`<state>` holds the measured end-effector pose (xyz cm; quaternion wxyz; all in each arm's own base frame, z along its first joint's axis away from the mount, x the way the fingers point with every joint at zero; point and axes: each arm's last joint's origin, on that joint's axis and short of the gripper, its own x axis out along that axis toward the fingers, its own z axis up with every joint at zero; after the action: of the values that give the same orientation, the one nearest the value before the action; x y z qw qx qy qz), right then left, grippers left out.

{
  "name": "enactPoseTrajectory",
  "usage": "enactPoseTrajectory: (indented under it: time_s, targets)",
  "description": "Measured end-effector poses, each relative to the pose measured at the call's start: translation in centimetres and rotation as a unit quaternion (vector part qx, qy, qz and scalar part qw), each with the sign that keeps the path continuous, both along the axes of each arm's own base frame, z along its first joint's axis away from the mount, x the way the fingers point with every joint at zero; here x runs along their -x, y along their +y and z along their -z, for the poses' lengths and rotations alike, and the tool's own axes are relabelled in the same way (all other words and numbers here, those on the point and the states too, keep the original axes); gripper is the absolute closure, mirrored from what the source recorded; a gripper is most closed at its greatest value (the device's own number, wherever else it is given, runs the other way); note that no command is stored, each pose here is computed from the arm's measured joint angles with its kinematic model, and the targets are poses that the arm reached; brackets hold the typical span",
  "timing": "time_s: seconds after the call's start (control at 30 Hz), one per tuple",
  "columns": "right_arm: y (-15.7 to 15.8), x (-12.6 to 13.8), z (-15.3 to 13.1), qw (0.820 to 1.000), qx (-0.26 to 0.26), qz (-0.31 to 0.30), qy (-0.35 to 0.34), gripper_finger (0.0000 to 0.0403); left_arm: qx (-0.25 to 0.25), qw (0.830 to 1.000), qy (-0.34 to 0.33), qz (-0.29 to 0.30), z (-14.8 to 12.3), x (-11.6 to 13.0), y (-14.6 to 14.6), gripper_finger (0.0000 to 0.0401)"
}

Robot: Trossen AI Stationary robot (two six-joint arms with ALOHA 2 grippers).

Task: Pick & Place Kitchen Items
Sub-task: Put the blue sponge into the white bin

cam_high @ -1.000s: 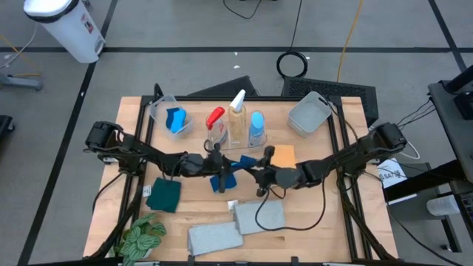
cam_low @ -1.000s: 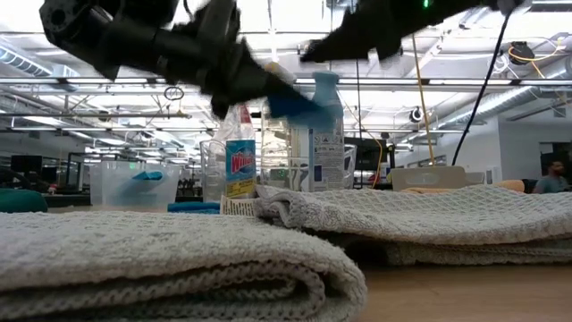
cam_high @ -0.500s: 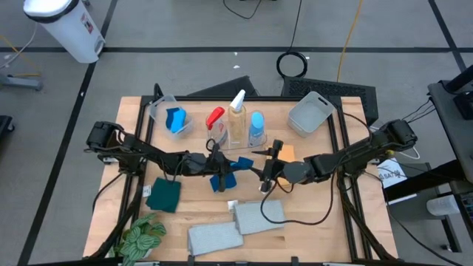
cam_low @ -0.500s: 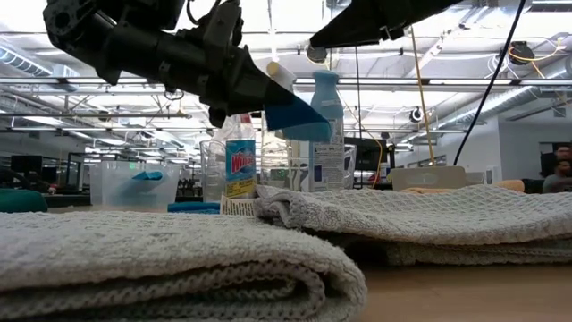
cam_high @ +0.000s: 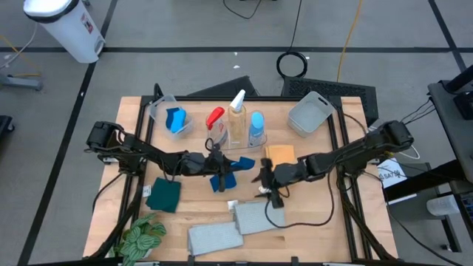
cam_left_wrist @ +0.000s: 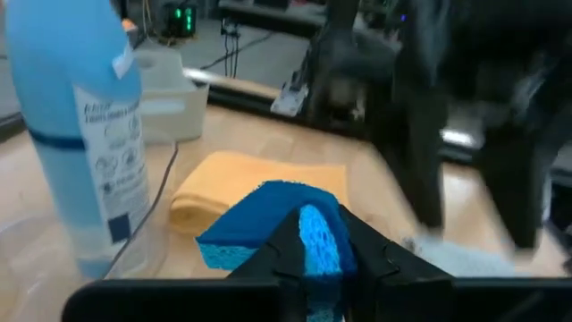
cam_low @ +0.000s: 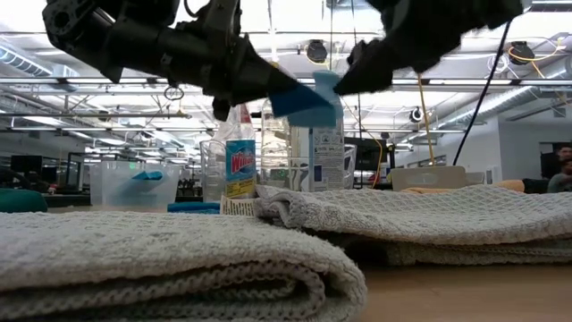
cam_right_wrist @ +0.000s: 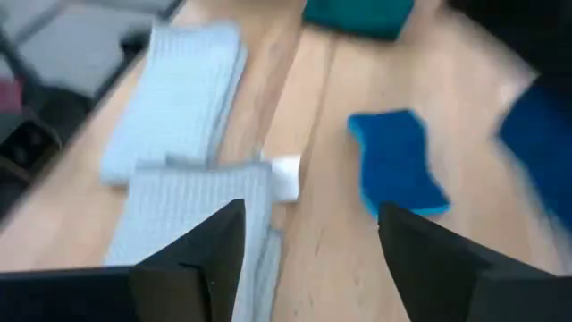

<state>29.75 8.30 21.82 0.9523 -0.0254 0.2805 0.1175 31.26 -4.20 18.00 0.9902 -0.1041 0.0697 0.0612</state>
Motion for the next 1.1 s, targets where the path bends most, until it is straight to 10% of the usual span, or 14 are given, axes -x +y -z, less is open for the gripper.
enactPoseTrajectory:
  time_s: [0.4,1.1]
  targets:
    - [-2.2,-2.4,2.4,0.969,0.204,0.137,-0.037,0.0234,0.03,0.996,-0.064,0.05,-1.3,-0.1,-0.3,0.0362]
    - [-1.4,-2.3,-0.4,0.909,0.323,0.232,-0.125,0.034,0.06,0.987,-0.047,0.141,-1.0,-0.1,-0.8,0.036]
